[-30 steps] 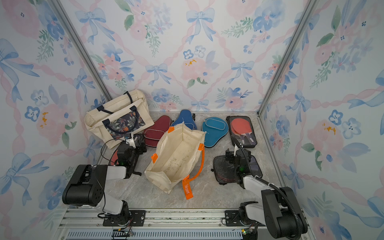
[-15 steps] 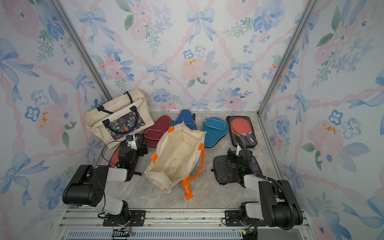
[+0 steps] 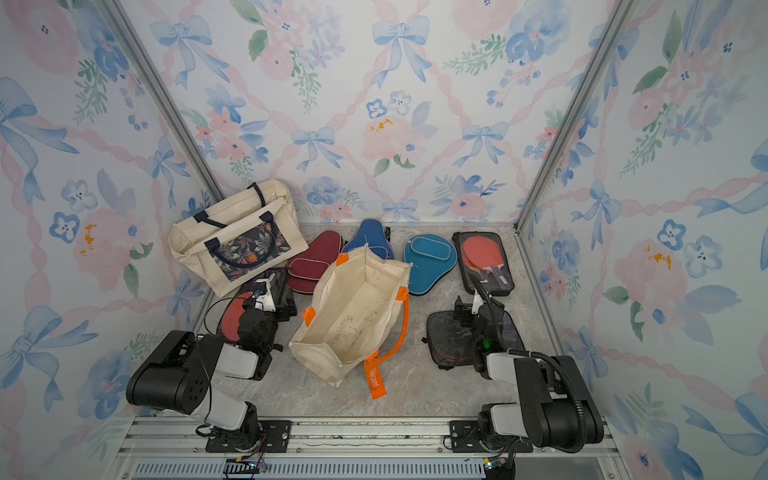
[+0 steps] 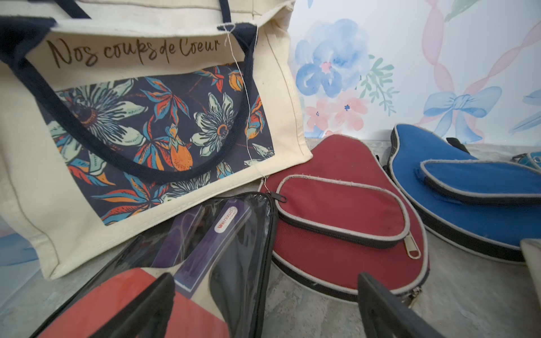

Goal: Remove the ping pong set from the canvas bag
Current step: Reset both arms

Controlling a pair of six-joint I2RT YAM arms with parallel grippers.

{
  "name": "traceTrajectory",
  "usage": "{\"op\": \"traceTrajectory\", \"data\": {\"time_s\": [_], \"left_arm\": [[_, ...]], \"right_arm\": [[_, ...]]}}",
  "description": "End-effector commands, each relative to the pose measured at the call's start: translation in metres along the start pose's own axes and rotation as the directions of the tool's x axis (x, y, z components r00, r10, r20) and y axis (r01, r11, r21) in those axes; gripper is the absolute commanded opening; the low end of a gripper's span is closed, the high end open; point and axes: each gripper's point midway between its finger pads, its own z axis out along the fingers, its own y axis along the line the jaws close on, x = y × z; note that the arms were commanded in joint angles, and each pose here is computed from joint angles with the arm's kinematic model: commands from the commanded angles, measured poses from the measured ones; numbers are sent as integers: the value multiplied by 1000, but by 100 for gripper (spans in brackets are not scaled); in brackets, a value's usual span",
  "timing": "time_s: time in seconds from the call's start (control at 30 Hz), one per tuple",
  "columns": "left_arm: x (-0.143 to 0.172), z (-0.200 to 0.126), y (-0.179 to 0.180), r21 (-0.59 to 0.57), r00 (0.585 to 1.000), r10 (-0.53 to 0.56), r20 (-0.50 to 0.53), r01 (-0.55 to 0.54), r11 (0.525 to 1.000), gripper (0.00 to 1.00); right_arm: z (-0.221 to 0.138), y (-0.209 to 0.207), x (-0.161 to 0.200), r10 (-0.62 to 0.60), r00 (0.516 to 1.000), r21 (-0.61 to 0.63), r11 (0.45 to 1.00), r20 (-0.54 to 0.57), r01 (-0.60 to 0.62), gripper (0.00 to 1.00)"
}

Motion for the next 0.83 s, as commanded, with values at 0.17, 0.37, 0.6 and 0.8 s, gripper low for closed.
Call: {"op": "traceTrajectory", "data": {"time_s": [0.17,0.37,0.6,0.8], "left_arm": [[-7,0,3,-22,999,15,32,-15,1000,98],[-6,-1,3,-30,999,20,28,-19,999,98],[-6,-1,3,-31,999,20,29,-19,999,98],[-6,-1,3,-31,999,21,29,-20,999,98]], "right_arm": [[2,3,3,4,1000,-12,1000,4,-4,97],[2,3,3,4,1000,-12,1000,3,-4,97],[4,2,4,12,1000,-21,1000,-6,-12,97],[3,2,3,12,1000,-22,1000,0,-12,97]]}}
